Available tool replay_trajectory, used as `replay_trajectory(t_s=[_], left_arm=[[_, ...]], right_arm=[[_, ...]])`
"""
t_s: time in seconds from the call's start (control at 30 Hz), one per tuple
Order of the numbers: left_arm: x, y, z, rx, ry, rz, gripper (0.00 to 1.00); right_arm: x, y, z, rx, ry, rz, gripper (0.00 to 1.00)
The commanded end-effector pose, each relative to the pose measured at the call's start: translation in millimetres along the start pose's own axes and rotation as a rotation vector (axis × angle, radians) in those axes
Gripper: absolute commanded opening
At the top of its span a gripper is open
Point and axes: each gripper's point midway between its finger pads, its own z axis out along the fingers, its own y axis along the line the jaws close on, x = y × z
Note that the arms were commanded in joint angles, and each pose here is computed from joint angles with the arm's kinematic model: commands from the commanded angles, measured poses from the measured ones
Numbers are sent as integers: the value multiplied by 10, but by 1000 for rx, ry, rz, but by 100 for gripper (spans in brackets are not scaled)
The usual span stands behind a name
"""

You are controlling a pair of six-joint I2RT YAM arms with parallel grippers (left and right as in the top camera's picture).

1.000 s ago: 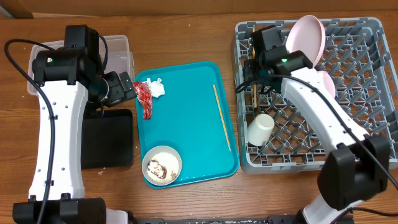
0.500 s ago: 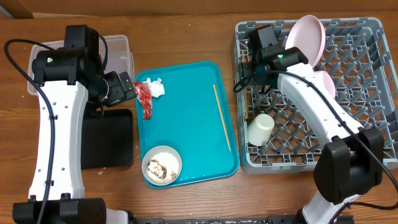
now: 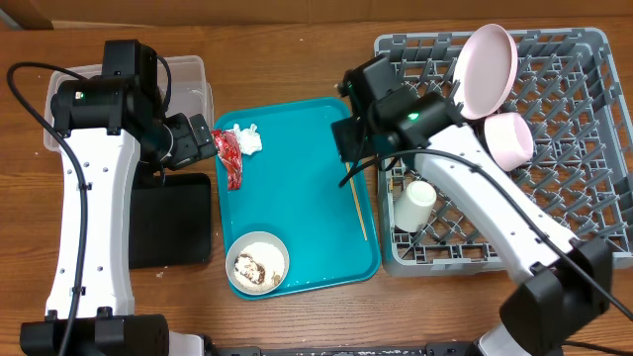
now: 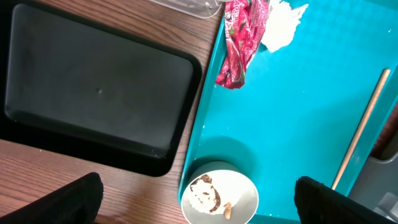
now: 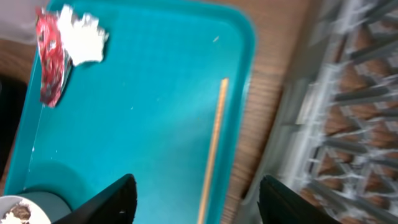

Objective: Sort waste into correct bins and load items into the dishwasher
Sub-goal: 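Return the right gripper to the remaining chopstick and grasp it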

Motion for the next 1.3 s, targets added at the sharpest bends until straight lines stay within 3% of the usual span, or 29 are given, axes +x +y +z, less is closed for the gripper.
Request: replay_trajectory(t_s=[0.0,0.13,0.3,0.53,0.63,0.77,1.0,1.13,1.27], left_arm=[[-38,8,-21,-8,-15,-16,100],[-39,8,-21,-8,-16,-16,100],[-38,8,-20,-9,-15,-16,100],[-38,8,-21,-8,-15,-16,100],[-38,8,-21,-8,-15,-16,100],[-38,8,-21,-8,-15,-16,100],[-39,8,-21,-8,-16,-16,100],[-38,8,-21,-8,-15,-16,100],[-38,8,-21,-8,-15,-16,100]], right_arm=[[290,-2,448,28,108,-21,62],[402,-223,769,149,143,-30,57],[487,-248,1086,159,181,-33,50],[597,-288,1341,174,220,-39,50],[580,-309,1405,171,213,-32,49],[554,-297,1427,164,201,-31,33],[599,-175,1432,107,220,-29,32],[642,-161,1423,100,238,-30,14],[703,-133,1393,103,266,-39,4]])
